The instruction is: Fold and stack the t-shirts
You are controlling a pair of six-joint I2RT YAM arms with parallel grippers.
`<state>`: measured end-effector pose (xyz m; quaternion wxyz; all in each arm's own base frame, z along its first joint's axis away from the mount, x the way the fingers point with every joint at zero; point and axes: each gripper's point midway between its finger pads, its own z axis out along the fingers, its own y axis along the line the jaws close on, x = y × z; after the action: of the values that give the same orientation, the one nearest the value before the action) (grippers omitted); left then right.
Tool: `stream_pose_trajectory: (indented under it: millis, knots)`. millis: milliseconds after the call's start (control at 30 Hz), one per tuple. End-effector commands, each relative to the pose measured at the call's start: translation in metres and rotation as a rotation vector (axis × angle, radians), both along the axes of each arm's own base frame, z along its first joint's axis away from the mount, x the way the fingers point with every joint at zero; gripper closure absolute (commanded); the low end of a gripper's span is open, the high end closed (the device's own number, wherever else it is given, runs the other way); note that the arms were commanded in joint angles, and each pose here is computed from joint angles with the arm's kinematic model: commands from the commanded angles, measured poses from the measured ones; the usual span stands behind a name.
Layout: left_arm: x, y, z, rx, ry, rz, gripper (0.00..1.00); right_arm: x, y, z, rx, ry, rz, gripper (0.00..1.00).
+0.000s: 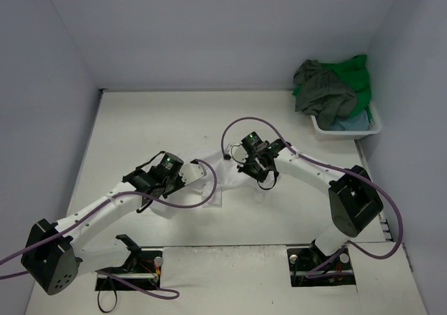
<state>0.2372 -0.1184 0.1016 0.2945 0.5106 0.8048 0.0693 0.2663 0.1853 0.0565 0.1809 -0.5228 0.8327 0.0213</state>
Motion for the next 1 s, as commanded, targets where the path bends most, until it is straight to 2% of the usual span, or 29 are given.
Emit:
stream_pose_trajectory:
  millis: [0, 200, 433, 567, 667, 700, 867, 967]
  knots:
    - [0.015, 0.002, 0.026, -0.020, -0.070, 0.033, 1.00, 0.012, 0.004, 0.022, 0.015, -0.068, -0.010, 1.00]
    - [0.029, 0.020, 0.060, -0.048, -0.173, 0.099, 1.00, 0.026, 0.011, 0.076, 0.121, -0.198, -0.040, 1.00]
    - [0.032, 0.034, 0.117, -0.114, -0.265, 0.140, 1.00, 0.018, 0.011, 0.151, 0.287, -0.350, -0.050, 1.00]
    - [0.032, 0.036, 0.151, -0.168, -0.297, 0.140, 1.00, 0.003, 0.009, 0.167, 0.353, -0.381, -0.006, 1.00]
    - [0.038, 0.037, 0.186, -0.194, -0.398, 0.128, 1.00, -0.005, 0.007, 0.177, 0.398, -0.417, 0.011, 1.00]
    - [0.041, 0.036, 0.203, -0.222, -0.444, 0.132, 1.00, -0.006, 0.007, 0.179, 0.410, -0.429, 0.012, 1.00]
    - [0.042, 0.032, 0.248, -0.343, -0.485, 0.145, 1.00, -0.008, 0.000, 0.204, 0.452, -0.519, 0.012, 1.00]
    - [0.031, 0.027, 0.284, -0.400, -0.507, 0.104, 1.00, -0.005, -0.014, 0.243, 0.457, -0.654, -0.003, 1.00]
